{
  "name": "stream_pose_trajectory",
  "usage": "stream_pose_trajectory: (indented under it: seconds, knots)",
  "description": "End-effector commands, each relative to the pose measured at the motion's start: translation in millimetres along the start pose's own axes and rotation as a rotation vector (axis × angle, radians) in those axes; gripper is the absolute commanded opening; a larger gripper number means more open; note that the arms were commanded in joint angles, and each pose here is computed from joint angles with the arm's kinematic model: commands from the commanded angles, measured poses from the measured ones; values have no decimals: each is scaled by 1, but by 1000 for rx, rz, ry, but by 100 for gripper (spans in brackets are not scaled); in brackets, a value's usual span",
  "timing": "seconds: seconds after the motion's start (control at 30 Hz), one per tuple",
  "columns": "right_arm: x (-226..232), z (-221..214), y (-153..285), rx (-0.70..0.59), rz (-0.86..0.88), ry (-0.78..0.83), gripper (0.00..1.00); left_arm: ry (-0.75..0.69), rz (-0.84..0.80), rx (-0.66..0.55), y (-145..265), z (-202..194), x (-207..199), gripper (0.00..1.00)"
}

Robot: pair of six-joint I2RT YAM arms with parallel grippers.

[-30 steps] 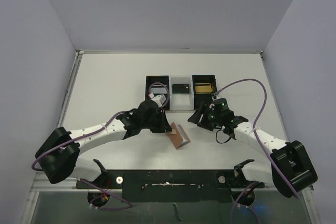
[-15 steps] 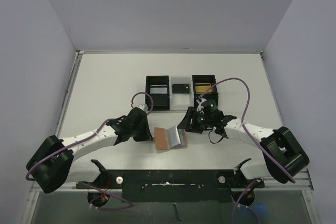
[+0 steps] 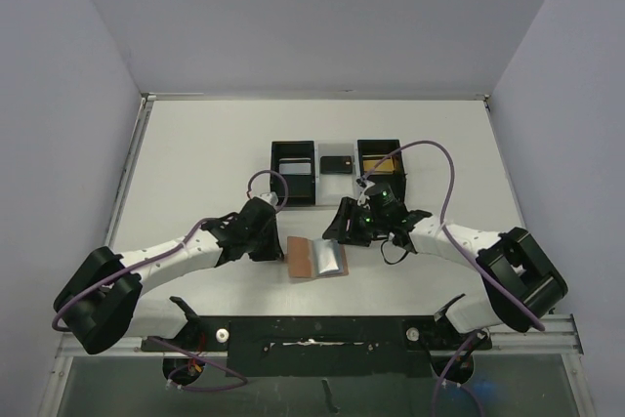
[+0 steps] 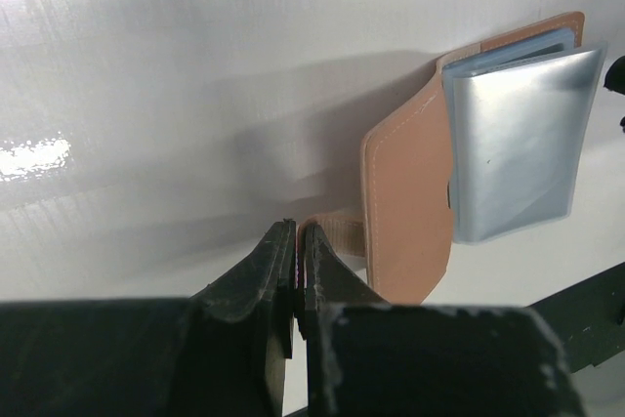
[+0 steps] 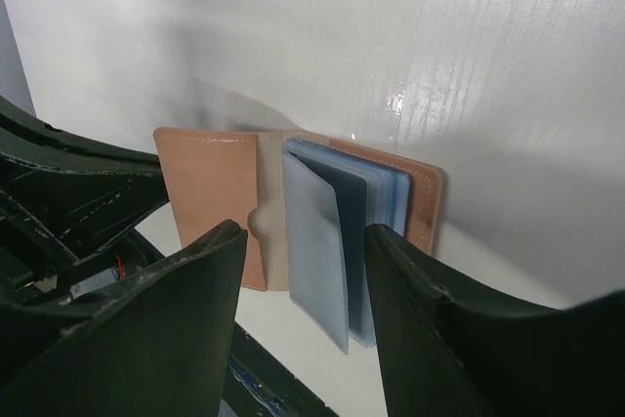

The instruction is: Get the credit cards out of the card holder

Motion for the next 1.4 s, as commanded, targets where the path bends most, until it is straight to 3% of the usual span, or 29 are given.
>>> stream_pose_trajectory:
  seconds: [0.0,0.4,0.77,0.93,1.07,1.23,1.37]
  knots:
    - [10,11,-9,-7,89,34,51,-24,-57,-58,6,20,-20,0]
    - [19,10,-11,14,202,55,38,-3,-74,-60,4,21,-21,0]
    - [55,26,-24,42,357,170,50,-16,-35,-64,5,24,-17,0]
    - [54,24,-41,79,311,142,52,17,11,-71,7,26,-13,1]
    - [50,21,-48,103,280,123,53,35,19,-61,6,24,-9,8]
    - [55,19,-53,121,349,144,61,49,0,-76,13,24,-9,30]
    - [48,15,-60,146,263,127,61,61,-48,-84,20,24,-13,47]
Point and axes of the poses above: each gripper's point midway between its finger pads, its own y axis back along the fingers, its own x axis along the line the jaws close on, z = x × y, the point moved 10 cm from there along y, back along the fingers, and after that the axes turned 13 degrees about y, right-handed, at the moved point
